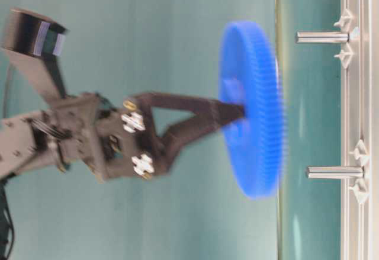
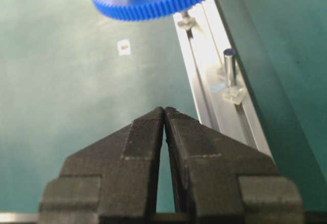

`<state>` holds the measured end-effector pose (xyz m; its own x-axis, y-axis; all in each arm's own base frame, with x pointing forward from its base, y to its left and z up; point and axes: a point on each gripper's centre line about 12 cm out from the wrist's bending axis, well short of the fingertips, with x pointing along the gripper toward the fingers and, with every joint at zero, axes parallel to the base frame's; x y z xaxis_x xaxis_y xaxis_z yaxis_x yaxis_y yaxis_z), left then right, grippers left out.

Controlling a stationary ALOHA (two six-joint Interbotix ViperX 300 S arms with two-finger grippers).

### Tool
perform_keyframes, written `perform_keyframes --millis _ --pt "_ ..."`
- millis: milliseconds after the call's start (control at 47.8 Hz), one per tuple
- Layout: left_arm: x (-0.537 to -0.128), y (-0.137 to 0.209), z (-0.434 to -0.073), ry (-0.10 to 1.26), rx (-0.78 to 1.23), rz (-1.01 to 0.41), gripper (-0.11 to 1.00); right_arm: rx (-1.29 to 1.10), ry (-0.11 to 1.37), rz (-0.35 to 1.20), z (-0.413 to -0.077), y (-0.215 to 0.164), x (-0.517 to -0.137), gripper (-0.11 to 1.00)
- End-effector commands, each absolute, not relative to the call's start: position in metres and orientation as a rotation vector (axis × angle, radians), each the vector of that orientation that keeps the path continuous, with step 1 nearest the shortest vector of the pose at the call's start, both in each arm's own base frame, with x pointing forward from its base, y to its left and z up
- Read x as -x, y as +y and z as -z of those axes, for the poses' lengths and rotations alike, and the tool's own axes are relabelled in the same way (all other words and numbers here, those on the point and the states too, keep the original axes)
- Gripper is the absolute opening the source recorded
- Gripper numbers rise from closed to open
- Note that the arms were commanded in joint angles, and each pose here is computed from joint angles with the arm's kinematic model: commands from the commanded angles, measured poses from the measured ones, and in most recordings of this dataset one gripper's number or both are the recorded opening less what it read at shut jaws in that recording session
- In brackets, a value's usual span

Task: Insert the large gear onto the shaft.
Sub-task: 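Lift the gear with the left gripper and carry it toward the right shaft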

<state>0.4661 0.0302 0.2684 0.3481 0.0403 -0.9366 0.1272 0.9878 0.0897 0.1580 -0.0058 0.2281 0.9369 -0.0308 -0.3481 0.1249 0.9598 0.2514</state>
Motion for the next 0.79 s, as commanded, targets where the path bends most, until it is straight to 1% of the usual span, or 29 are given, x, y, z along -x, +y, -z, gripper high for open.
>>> perform_keyframes --millis 0,167,439,523,586,774 --pt "-0.472 0.038 -0.293 1.154 -0.178 0.048 0.77 -0.276 0.335 0.083 -0.233 -0.006 -0.16 0.15" --pt "-0.483 0.047 -0.293 1.167 -0.224 0.072 0.77 -0.273 0.332 0.083 -0.233 -0.007 -0.159 0.15" --pt "-0.507 0.065 -0.298 1.137 -0.248 0.063 0.77 -0.273 0.33 0.083 -0.233 -0.006 -0.159 0.15" --pt "-0.513 0.069 -0.293 1.153 -0.252 0.07 0.77 -0.273 0.329 0.082 -0.234 -0.006 -0.159 0.15" --pt "-0.519 0.071 -0.282 1.174 -0.255 0.077 0.77 -0.271 0.33 0.083 -0.233 -0.007 -0.159 0.15" --pt "-0.534 0.074 -0.264 1.187 -0.255 0.08 0.77 -0.273 0.333 0.083 -0.232 -0.006 -0.158 0.15"
